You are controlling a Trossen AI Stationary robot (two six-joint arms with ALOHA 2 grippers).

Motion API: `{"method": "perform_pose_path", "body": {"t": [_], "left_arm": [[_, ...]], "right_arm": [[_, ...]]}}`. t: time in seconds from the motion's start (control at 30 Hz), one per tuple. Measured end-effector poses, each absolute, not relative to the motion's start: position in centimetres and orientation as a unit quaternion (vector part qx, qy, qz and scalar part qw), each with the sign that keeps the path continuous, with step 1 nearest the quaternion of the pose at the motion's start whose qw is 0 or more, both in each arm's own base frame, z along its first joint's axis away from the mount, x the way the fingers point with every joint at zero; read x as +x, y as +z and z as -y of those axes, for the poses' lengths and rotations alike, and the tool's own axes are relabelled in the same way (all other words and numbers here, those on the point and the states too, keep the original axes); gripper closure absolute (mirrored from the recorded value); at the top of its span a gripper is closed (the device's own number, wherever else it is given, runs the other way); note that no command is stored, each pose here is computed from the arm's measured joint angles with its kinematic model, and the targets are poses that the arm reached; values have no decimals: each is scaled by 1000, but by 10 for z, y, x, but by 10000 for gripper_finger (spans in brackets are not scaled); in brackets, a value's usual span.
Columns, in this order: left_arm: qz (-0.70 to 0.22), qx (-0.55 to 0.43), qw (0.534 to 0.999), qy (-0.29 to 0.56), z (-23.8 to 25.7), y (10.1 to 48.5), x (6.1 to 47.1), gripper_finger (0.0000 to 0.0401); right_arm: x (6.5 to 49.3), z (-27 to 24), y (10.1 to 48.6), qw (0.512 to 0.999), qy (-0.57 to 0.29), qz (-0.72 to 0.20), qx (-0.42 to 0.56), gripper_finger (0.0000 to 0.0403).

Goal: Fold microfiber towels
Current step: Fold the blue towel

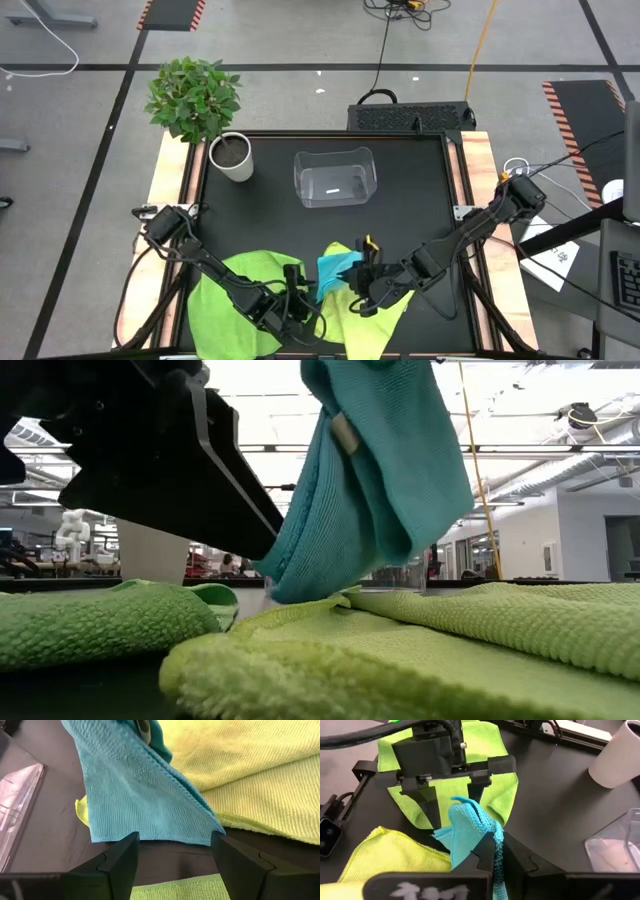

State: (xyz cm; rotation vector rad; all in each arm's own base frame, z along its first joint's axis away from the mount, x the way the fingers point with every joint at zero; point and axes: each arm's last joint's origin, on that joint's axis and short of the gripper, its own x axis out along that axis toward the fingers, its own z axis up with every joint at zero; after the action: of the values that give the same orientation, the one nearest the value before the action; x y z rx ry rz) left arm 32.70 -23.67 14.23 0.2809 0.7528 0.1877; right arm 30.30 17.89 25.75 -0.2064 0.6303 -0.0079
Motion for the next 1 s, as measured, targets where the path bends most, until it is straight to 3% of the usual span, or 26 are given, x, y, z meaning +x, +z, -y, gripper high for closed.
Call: {"method": "perform_pose_path", "body": {"t": [0.83,1.0], "left_arm": [[-334,93,932,103,221,165,341,154],[-353,102,923,114,215,161,339,185]], "right_arm": [[300,-162,275,948,-12,-299,-110,395],[298,-161,278,948,-11,-298,-109,395]]}}
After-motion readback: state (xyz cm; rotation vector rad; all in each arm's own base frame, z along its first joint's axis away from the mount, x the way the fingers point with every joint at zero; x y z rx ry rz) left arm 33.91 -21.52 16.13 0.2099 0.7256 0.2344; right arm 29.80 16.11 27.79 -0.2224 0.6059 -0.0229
